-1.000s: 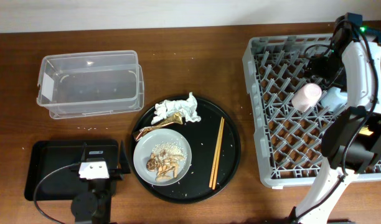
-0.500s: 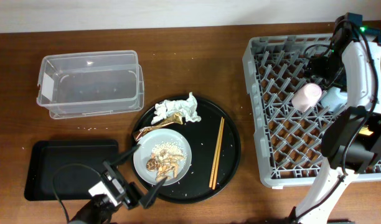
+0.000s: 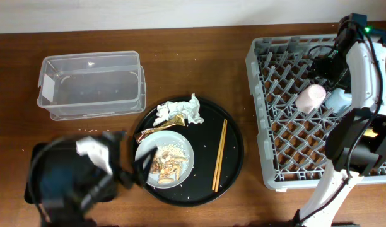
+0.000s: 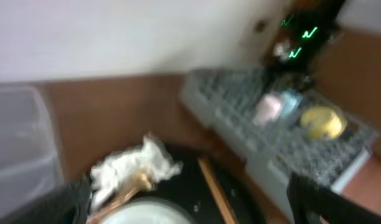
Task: Sort waste into correct bins and load items into the dishwasher rack
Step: 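Reach the left gripper to the round tray and grasp the white tissue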
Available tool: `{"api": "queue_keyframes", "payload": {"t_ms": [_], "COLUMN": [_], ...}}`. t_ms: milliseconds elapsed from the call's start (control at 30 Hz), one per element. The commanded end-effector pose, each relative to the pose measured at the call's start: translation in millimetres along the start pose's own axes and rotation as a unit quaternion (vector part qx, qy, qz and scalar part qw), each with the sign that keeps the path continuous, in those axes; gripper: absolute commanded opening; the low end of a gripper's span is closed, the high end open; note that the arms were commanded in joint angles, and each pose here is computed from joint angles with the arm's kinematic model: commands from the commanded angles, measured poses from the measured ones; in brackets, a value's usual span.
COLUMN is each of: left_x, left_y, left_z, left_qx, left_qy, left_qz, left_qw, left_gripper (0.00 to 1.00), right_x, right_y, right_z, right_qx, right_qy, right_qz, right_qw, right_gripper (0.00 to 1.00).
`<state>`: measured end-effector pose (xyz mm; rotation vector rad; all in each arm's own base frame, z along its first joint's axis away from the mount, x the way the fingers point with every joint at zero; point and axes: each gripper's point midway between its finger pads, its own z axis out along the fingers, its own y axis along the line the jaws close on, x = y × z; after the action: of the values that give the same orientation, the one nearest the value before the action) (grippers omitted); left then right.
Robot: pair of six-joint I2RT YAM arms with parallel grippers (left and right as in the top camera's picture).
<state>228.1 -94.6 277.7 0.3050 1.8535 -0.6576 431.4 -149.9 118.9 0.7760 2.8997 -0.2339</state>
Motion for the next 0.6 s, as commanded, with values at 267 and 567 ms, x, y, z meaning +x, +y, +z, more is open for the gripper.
{"api": "queue_keyframes", "payload": {"t_ms": [267,567], "left_x": [-38,-42], "left_y": [17,19], "left_z": [57,122], "left_qx": [0.021,-0.243], "left_qy": [0.202,0.307], "left_qz": [-0.12,-0.018], "left_qw": [0.972,0.92], "left_gripper": [0.99,0.99], "right_x": [-1,-1], "right_y": [1,1], "right_z": [1,1], "right_qx": [0.0,0.0], "right_qy": [0.001,0.0], "right_qz": [0.004,0.003], "right_qw": [1.0,1.0], "right_gripper": [0.98,0.98]}}
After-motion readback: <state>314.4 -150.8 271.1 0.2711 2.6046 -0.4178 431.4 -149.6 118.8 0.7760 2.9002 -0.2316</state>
